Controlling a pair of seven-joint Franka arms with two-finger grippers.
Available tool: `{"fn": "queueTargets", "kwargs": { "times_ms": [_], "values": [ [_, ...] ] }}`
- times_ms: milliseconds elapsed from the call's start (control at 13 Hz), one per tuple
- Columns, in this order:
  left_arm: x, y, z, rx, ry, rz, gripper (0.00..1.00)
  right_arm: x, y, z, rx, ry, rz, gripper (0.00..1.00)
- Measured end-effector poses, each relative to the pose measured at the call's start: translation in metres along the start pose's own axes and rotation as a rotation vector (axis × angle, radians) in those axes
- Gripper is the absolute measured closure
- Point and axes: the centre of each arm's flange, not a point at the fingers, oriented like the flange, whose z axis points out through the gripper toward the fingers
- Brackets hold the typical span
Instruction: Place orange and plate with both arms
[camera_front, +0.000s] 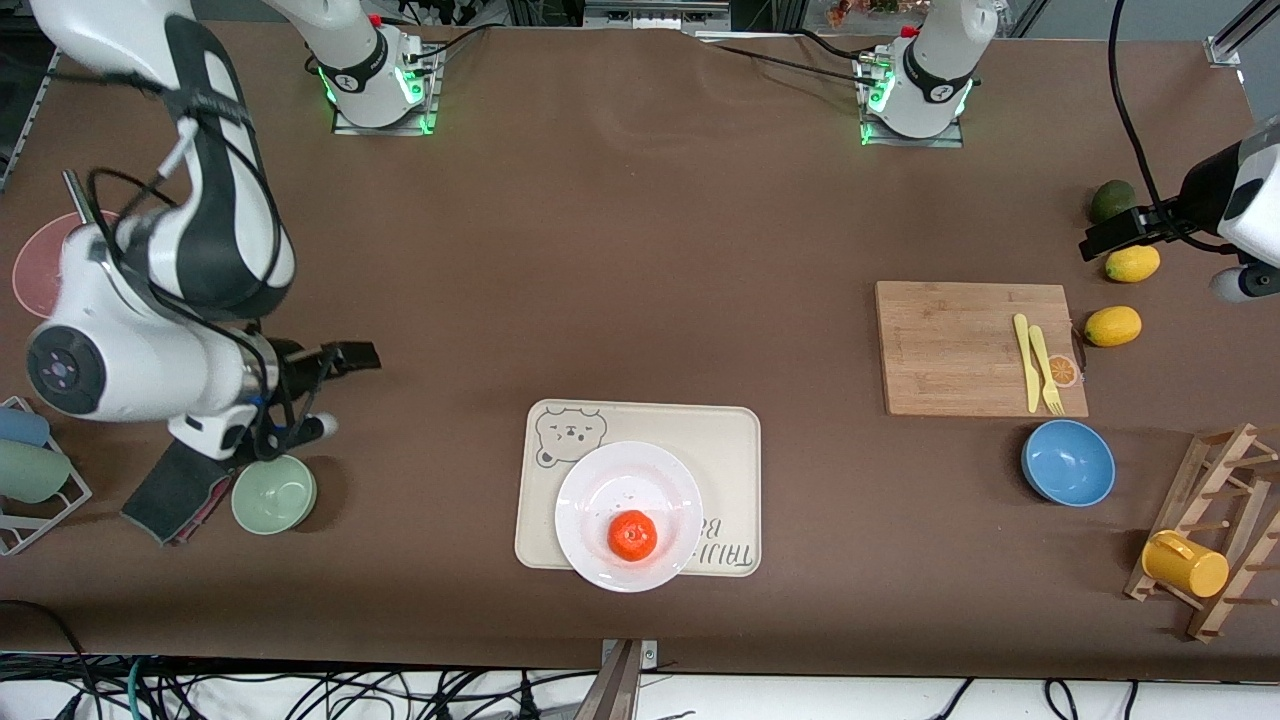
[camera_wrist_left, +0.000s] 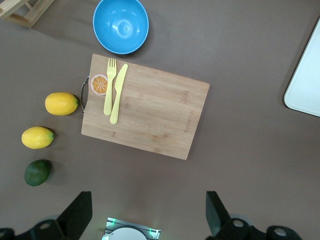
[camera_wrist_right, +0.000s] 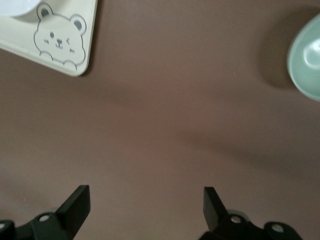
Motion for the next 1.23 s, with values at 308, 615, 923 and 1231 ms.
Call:
{"fn": "queueTargets", "kwargs": {
  "times_ms": [308,615,923,1231],
  "values": [
    [0.0,0.0,0.0,0.0,0.0,0.0,0.0,-0.051,-0.004,-0.056,-0.067,-0.025,0.056,0.0],
    [-0.001,0.001,0.0,-0.014,-0.003,0.001,0.0,-0.099,0.001,-0.083,-0.093,0.07,0.151,0.0],
    [-0.001,0.002,0.0,-0.024,-0.005,0.002,0.0,-0.155,0.04,-0.115,-0.117,0.152,0.228,0.0],
    [-0.001,0.002,0.0,-0.024,-0.005,0.002,0.0,-0.176,0.058,-0.116,-0.175,0.154,0.272,0.0]
  ]
}}
